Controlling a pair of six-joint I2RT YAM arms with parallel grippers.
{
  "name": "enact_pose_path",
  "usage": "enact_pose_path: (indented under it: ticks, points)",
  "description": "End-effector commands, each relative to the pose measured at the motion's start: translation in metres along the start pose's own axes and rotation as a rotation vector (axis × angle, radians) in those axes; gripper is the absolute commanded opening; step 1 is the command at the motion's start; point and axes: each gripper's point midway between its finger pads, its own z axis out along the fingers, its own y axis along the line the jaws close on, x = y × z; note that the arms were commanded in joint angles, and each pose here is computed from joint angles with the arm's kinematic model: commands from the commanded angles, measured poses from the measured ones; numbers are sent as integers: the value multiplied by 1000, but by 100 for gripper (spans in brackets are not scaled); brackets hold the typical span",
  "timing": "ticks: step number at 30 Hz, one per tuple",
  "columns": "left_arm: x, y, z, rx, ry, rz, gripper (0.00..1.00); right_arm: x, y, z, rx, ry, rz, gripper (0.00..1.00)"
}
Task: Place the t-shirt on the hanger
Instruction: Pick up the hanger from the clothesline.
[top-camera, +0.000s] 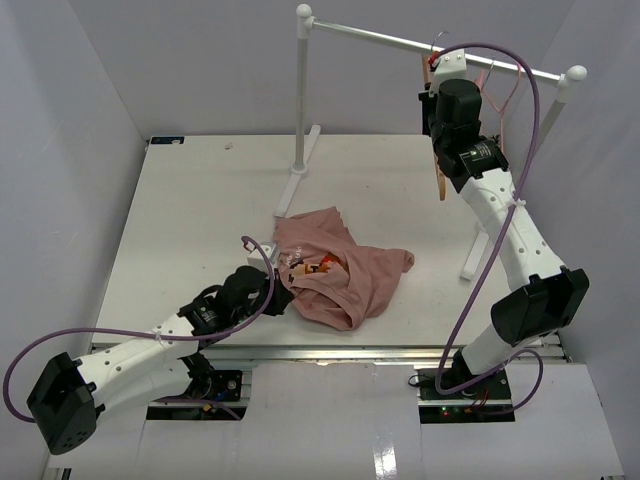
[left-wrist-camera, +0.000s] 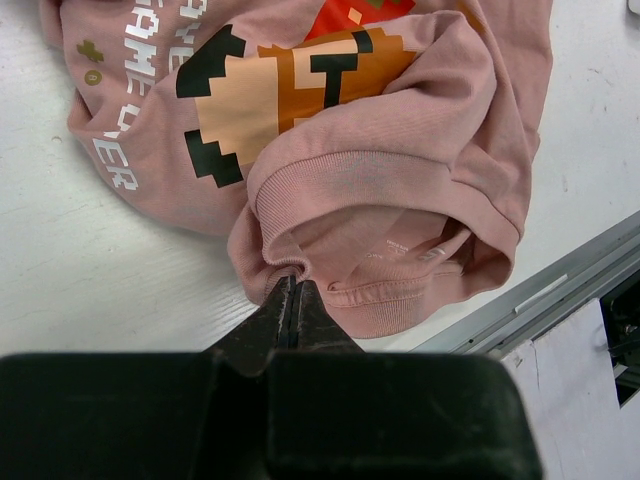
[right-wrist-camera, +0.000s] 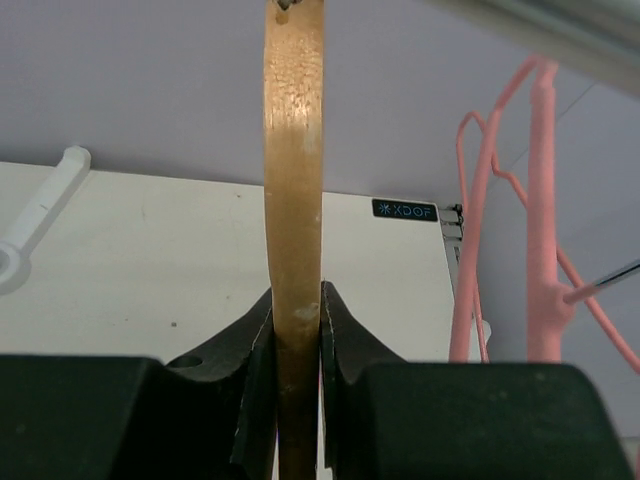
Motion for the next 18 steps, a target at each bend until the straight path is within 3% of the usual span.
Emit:
enact_pose_path:
  ticks: [1,5,9,14,18]
  points:
    - [-6,-3,1,11,-23,-3,0,-72,-19,-32,-6,-192,66,8]
    - [-7,-4,0,17,-30,-6,0,-68,-18,-42,-25,-189,85,8]
    - [-11,-4,0,8,-40,-20,0,-37,-4,-49,-95,-118,107,8]
    - [-23,4,7,-93,-44,-50,0,8,31,-80,-298,-30,168,8]
    - [-33,-3,15,-115,-19,-75,0,50,77,-130,-470,31,140,8]
